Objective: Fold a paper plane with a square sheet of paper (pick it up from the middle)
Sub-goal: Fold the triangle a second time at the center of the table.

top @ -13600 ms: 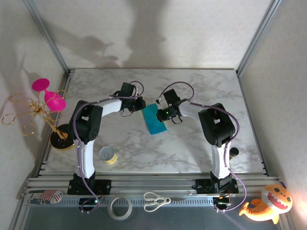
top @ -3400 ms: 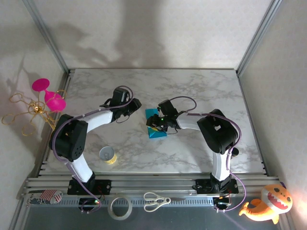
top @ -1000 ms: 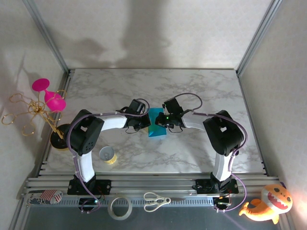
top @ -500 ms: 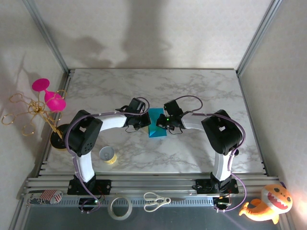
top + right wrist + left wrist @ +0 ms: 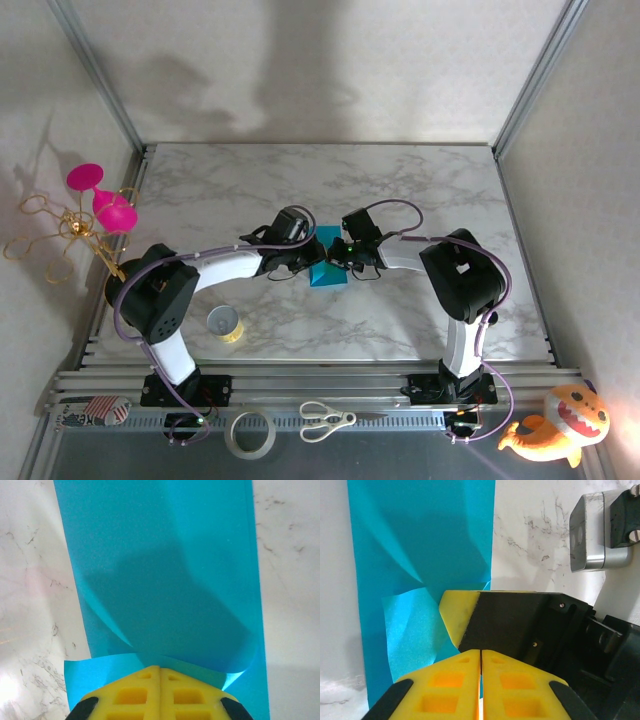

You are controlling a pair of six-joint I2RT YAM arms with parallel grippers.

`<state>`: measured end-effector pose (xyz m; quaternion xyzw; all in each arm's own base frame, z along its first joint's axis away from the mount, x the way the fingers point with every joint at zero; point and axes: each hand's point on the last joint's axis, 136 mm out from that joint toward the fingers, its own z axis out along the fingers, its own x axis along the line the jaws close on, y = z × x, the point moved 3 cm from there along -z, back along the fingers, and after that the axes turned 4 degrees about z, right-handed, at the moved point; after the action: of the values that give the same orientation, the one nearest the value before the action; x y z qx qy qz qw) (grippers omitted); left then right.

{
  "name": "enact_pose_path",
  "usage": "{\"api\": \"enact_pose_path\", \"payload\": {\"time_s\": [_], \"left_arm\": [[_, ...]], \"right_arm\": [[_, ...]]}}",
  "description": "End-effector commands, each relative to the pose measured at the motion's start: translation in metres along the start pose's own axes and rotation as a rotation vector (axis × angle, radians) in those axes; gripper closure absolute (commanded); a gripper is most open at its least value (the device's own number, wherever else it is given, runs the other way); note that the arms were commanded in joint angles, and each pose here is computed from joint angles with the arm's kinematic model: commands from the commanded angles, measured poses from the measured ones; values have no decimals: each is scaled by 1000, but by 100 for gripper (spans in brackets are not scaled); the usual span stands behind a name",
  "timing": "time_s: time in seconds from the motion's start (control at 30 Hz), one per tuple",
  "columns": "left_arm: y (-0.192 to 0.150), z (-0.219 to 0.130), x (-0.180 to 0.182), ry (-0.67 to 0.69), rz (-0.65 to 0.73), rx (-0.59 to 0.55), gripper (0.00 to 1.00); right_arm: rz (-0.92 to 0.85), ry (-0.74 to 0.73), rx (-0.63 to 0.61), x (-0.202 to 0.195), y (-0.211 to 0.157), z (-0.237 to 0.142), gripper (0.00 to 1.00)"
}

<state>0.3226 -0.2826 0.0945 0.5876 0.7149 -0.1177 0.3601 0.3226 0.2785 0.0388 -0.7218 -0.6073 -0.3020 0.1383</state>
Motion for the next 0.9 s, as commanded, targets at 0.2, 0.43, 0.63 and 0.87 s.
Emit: {"api": "enact_pose_path", "payload": {"time_s": [0.2,0.43,0.63,0.87], "left_arm": [[-38,8,22,70,-22,85,93],[-27,-6,13,59,-7,23,93],[-27,3,11,34,-18,36,94],[-29,11,21,74,-16,45,93]], "right_arm": [[78,-230,76,-62,-28,18,98],[77,-237,78,-64,-28,19,98],[76,-234,80,-63,-28,19,99],[75,-239,82,-64,-28,19,99]]}}
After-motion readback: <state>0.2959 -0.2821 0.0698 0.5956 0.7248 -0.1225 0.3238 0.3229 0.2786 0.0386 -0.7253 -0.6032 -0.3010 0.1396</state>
